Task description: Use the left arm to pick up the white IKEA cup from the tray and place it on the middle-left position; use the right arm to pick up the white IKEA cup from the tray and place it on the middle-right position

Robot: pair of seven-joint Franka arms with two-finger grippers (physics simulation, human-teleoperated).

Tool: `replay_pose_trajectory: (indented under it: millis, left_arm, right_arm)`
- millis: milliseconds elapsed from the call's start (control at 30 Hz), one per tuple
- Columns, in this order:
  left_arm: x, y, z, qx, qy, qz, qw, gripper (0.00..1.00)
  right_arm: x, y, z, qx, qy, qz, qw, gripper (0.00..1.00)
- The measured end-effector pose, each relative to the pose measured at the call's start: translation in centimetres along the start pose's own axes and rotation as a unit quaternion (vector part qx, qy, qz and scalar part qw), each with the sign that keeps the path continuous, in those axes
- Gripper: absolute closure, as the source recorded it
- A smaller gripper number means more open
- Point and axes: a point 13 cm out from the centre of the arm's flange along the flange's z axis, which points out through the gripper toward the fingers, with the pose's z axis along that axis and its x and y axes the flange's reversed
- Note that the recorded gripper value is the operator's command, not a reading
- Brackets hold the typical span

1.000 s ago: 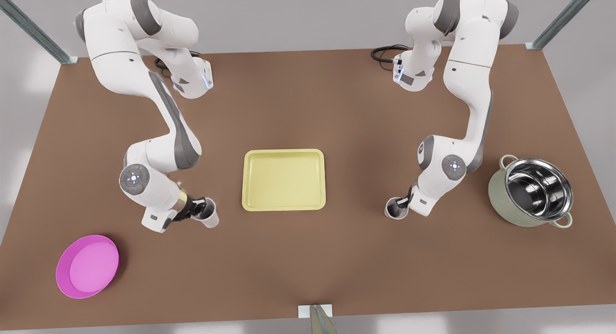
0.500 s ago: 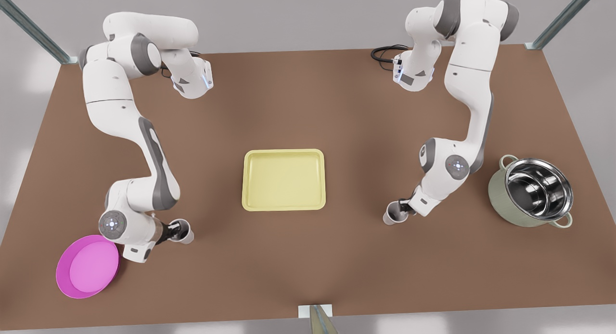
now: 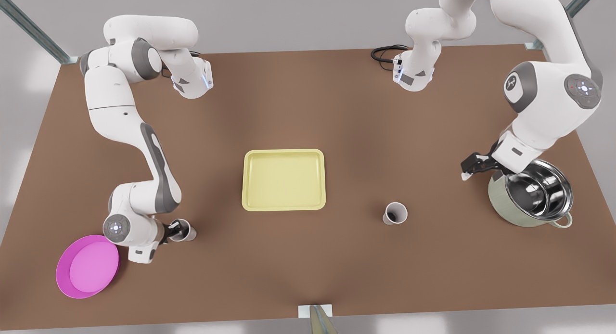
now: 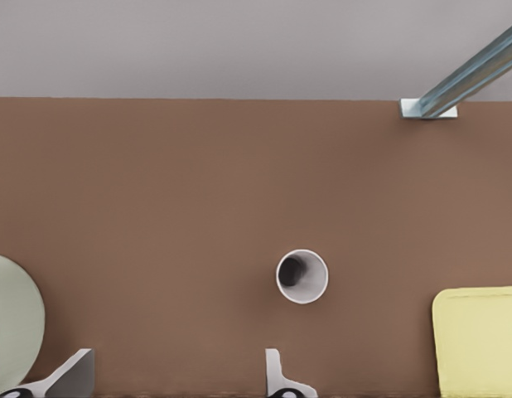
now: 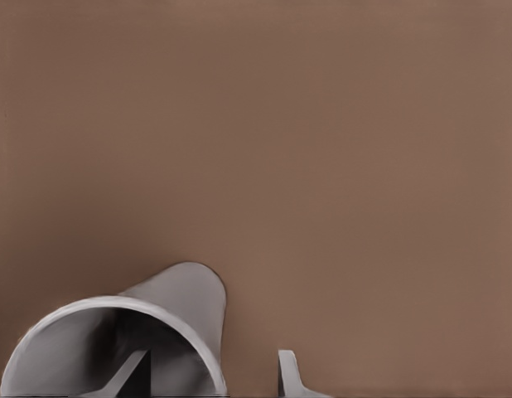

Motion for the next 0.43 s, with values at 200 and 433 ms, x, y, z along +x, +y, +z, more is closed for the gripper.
replay_pose_trajectory:
  millis: [200,433]
  left_arm:
    - [1.7,-0.1,0.9,-0.015,0.041,0.019,0.999,0.0]
    - [2.5,0.2,1.3,-0.022,0.058,0.024,0.998,0.0]
  right_arm:
    - [0.2,3.3,-16.3,0.022,-0.028,-0.012,0.999,0.17]
    - [5.8,1.4,-24.3,0.027,-0.009,0.094,0.995,0.0]
